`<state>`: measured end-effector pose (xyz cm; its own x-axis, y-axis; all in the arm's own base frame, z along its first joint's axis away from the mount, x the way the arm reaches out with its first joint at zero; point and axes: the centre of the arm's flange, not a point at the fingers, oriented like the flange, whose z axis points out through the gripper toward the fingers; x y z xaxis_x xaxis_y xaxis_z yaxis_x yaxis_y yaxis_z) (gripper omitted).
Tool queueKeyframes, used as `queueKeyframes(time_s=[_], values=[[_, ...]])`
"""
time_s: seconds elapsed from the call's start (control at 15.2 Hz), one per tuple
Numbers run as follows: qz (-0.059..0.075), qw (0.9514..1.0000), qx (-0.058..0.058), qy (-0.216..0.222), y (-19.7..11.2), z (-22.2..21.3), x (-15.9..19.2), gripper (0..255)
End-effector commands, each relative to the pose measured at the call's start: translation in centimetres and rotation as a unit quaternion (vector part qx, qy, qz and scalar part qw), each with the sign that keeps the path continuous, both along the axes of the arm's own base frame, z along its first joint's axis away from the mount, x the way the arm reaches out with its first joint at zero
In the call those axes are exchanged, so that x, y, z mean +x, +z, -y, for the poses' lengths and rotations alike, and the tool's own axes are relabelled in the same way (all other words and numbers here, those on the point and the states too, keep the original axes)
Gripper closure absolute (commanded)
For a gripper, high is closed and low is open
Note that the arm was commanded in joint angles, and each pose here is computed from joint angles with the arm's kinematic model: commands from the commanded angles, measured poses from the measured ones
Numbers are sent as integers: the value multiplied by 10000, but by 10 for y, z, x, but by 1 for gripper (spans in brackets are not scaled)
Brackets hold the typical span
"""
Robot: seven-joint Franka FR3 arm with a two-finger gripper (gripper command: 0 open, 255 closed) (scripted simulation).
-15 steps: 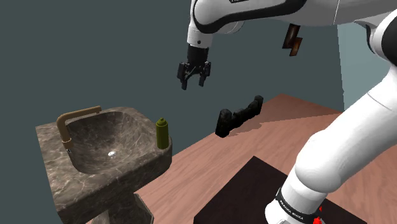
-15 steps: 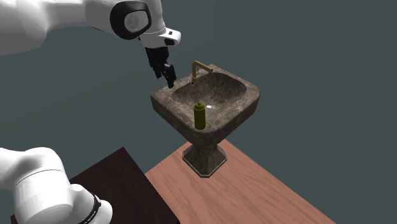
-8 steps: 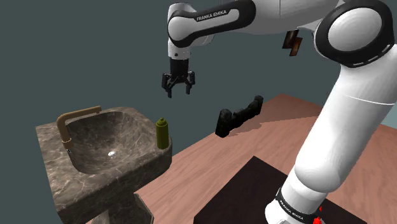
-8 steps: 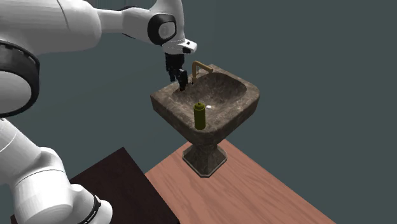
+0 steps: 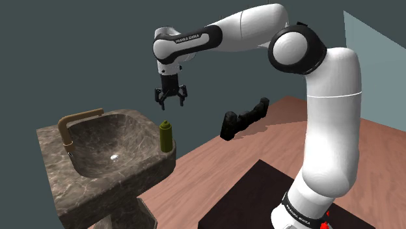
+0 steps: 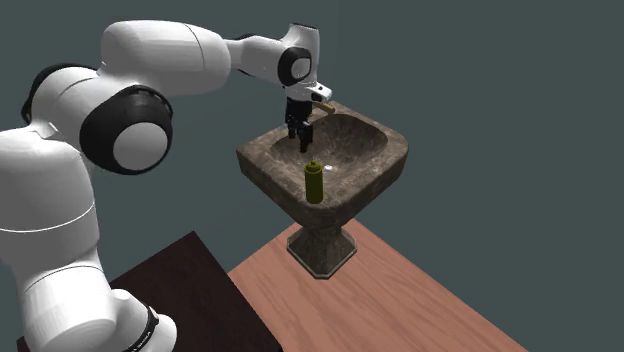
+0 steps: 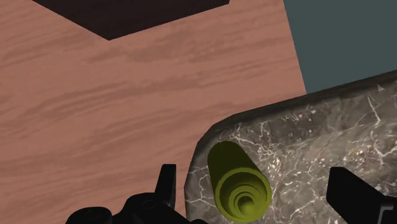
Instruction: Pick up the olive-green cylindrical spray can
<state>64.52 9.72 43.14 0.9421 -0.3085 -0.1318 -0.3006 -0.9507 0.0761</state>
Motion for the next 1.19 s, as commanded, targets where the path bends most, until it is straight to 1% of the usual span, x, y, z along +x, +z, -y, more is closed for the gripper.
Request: queueKeyframes(time_s=[0.0, 0.26, 0.53, 0.99, 1.12], values=[[-154, 9997, -34, -175, -25, -1, 22, 0], [-448, 9977, -90, -509, -70, 2, 62, 0], [-732, 9938, -144, -830, -116, 9, 97, 0], [-732, 9938, -144, -830, -153, 9, 97, 0], [-732, 9938, -144, -830, -156, 9, 97, 0]])
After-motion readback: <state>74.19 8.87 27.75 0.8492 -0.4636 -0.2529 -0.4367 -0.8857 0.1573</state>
